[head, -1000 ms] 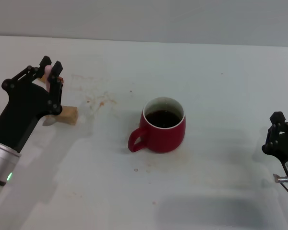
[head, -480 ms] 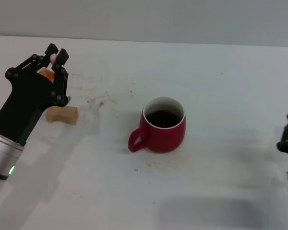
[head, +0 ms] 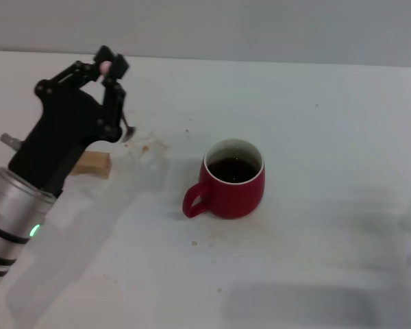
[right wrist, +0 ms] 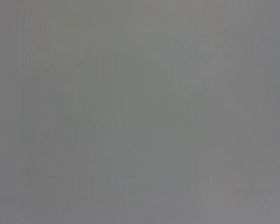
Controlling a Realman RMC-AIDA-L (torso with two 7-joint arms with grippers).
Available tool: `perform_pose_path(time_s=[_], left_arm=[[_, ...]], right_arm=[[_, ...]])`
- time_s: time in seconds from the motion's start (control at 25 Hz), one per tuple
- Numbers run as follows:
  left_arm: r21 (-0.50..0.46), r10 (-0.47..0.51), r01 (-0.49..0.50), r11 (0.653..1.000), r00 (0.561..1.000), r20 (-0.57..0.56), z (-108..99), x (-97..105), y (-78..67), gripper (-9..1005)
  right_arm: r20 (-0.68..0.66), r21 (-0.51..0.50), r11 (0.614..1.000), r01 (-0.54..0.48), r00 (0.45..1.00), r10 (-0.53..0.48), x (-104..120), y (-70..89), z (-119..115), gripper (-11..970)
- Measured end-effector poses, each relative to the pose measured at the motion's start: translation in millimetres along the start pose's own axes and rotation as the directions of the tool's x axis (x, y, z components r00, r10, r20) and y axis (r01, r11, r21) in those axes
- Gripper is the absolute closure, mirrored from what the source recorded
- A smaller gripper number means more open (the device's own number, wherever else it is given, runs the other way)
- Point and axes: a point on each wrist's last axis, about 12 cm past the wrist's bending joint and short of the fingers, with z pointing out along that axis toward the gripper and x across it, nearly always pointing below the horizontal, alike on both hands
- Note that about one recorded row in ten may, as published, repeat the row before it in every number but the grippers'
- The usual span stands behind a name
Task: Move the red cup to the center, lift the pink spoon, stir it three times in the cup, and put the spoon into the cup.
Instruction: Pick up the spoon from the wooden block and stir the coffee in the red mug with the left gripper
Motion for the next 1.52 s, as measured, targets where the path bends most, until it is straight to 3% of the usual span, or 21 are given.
perform_pose_path(time_s=[0.84, 1.52], left_arm=[[0.277, -0.108, 0.108, 0.955, 0.994, -0.014, 47.2, 3.5, -34.2, 851], [0.329, -0.101, 0.12, 0.937, 0.992, -0.073, 61.3, 9.7, -44.6, 851]], right_arm=[[-0.013, 0.049, 0.999, 0.006, 1.0, -0.005, 2.7, -7.8, -9.9, 958], [-0.013, 0.047, 0.999, -0.002, 1.0, 0.003, 2.9, -5.4, -11.0, 958]])
